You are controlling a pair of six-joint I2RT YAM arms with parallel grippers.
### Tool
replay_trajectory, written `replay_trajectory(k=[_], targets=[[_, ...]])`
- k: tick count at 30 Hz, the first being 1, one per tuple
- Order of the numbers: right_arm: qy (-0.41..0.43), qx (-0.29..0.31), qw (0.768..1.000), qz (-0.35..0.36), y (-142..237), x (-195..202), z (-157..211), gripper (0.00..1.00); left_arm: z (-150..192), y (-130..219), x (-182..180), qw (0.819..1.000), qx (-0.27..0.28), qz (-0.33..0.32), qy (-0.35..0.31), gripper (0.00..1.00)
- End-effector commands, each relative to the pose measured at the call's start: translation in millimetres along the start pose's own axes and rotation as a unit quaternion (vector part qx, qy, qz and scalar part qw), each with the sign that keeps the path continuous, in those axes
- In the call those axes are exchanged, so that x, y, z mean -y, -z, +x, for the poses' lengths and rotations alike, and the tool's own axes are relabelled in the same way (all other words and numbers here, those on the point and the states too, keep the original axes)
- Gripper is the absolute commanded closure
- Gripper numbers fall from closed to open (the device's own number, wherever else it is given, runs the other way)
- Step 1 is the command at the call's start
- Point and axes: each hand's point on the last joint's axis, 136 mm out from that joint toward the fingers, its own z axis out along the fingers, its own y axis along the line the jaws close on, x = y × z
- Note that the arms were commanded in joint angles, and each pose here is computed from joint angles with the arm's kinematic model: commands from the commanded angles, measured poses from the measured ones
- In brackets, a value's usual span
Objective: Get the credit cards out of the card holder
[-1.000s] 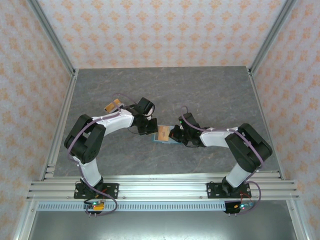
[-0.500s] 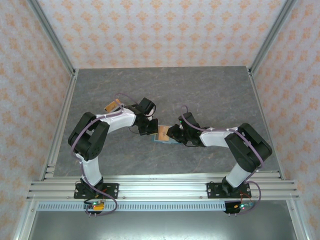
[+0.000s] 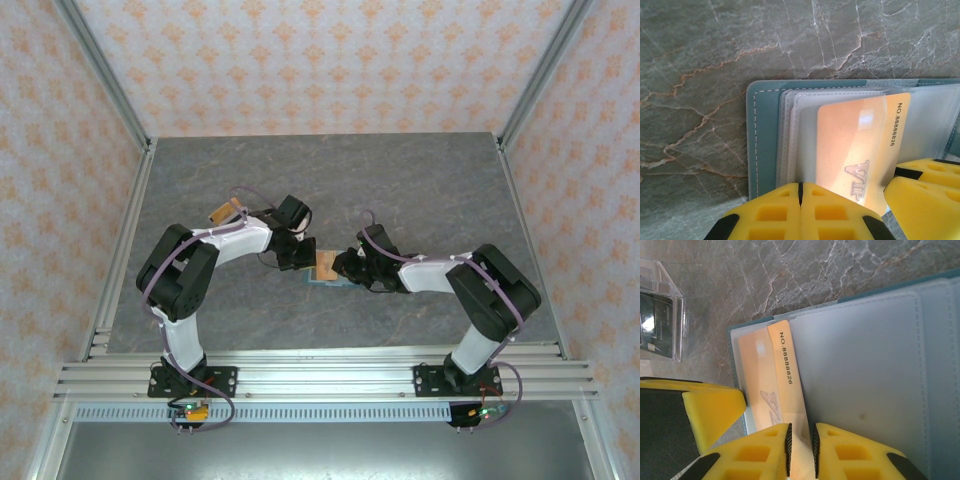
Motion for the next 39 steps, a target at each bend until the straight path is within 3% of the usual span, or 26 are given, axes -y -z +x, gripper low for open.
replay_trajectory(k=[1, 12, 22, 31, 39], targets=[[0.002, 0.008, 1.000, -0.020, -1, -11, -6, 0.80, 17, -16, -33, 0.998, -0.033, -0.059, 0.008, 1.00], [0.000, -0.004, 0.999, -0.032, -4, -14, -3, 0.82, 17, -16, -32, 0.998, -0.034, -0.055, 0.010, 1.00], [0.003, 0.024, 1.000, 0.014, 9, 6, -8, 0.97, 15, -13, -32, 0.998, -0.029, -0.058, 0.010, 1.00], [0.025, 0.053, 0.998, 0.029, 38, 11, -11, 1.00, 3, -1, -8, 1.000, -0.001, -0.011, 0.016, 0.84], [0.047, 0.061, 0.996, -0.037, 56, -21, -19, 1.00, -21, 35, 25, 0.996, 0.068, 0.055, 0.029, 0.63]])
